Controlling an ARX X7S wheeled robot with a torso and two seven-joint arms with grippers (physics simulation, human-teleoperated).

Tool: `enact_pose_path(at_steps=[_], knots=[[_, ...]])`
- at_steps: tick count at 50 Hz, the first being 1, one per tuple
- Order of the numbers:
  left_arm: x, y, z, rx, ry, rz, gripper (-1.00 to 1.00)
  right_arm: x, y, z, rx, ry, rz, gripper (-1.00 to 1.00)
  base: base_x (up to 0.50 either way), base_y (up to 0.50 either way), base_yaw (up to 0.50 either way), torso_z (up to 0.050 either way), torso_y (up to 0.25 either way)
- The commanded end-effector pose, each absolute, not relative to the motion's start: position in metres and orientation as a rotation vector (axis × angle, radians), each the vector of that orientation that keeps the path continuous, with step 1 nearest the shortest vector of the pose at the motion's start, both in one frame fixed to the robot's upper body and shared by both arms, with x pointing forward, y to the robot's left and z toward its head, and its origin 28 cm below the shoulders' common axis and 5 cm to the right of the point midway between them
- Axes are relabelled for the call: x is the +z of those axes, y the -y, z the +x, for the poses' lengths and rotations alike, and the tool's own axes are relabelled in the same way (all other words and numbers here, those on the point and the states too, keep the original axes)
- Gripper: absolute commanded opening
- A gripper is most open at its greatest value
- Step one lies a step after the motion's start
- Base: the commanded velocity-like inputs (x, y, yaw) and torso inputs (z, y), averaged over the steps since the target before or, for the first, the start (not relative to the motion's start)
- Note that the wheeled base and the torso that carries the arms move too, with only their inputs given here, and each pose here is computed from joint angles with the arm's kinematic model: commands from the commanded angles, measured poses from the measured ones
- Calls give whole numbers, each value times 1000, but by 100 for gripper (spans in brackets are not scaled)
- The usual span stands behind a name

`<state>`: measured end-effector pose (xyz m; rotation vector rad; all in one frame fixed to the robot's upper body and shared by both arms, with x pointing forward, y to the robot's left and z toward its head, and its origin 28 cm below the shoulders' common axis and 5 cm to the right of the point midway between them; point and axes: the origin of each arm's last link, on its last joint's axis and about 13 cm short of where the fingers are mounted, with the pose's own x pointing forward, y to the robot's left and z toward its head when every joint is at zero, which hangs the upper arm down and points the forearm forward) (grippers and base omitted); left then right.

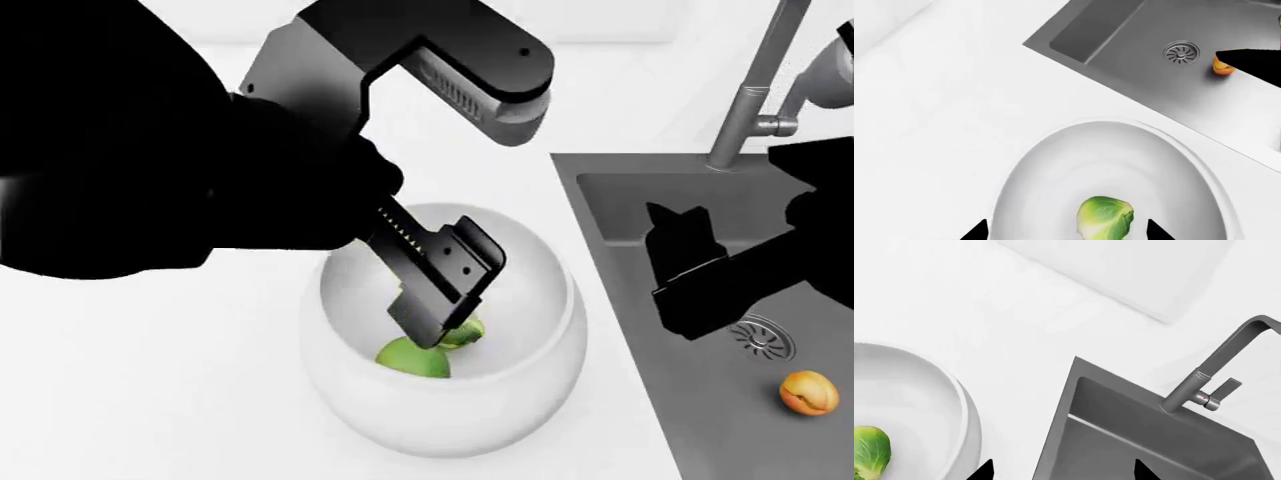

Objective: There is a mixed pile of frozen fruits and vegetables on the counter. Locate all the frozen vegetables and place the items in a bowl on the counter. Take all the frozen fruits and defrost them in a running sink.

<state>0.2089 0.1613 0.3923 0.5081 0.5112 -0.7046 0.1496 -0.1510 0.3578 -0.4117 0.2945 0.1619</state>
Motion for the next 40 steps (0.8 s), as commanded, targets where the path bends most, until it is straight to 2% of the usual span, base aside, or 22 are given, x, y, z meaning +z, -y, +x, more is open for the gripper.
enact_pose_path(at_steps=[1,13,23,35,40], knots=[[401,-179,188,-638,-404,477,100,358,149,145,188,-208,-397,100,0,0,0,0,0],[405,-202,173,-565,-198,417,100,357,148,139,161,-22,-407,100,0,0,0,0,0],[411,-211,160,-376,-14,420,100,359,143,132,129,90,-397,100,0,0,0,0,0],[388,-230,148,-120,82,490,100,346,140,132,80,151,-343,100,0,0,0,0,0],[382,-236,138,-88,126,483,100,343,134,125,105,194,-339,100,0,0,0,0,0]])
